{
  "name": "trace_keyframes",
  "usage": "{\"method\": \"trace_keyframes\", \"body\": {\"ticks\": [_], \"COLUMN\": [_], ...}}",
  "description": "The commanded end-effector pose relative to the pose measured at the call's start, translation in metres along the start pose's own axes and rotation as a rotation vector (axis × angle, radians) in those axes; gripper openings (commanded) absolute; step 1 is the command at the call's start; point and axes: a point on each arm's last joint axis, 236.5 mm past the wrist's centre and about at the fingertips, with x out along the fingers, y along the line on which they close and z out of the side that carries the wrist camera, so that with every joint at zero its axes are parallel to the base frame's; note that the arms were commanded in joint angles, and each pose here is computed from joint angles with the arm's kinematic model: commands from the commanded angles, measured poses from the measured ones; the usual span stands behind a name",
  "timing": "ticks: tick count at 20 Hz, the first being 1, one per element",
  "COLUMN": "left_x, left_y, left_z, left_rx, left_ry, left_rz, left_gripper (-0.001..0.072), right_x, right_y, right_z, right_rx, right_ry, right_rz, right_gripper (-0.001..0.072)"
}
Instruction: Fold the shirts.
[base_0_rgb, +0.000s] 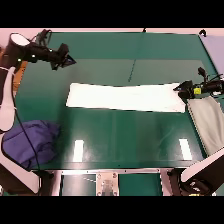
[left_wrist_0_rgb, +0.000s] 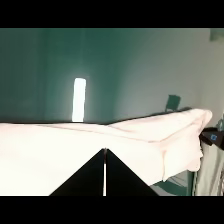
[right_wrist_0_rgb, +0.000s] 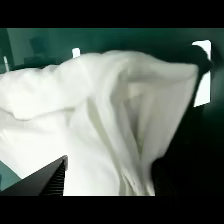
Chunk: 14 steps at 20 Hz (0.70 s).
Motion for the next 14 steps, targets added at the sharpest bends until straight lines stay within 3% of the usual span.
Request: {"method": "trace_keyframes", "body": {"ticks": [1, 3, 4, 6, 14], "left_x": [0.029, 0.048, 0.057, 0.076, 0.216], "left_y": [-0.037, -0.053, -0.059, -0.072, -0.083], "left_z": [-0.025, -0.040, -0.048, -0.061, -0.160], "left_rx": [0.127, 0.190, 0.222, 0.320, 0.469], "left_ry": [0.045, 0.065, 0.073, 0.074, 0.180], "left_rz": [-0.045, -0.044, -0.032, -0.020, -0.026], "left_gripper": [0.0025, 0.0024, 0.0024, 0.0024, 0.0024], "right_x": [0.017, 0.017, 0.016, 0.012, -0.033], "right_y": [0.010, 0.013, 0.014, 0.017, 0.103], "right_z": [-0.004, -0.010, -0.013, -0.012, 0.004], "right_rx": [-0.046, -0.047, -0.047, -0.050, -0.177], "right_ry": [0.043, 0.066, 0.078, 0.082, 0.059], "right_rz": [0.001, 0.011, 0.017, 0.020, -0.012], "right_gripper": [0.0453, 0.0267, 0.0132, 0.0020, 0.0019]}}
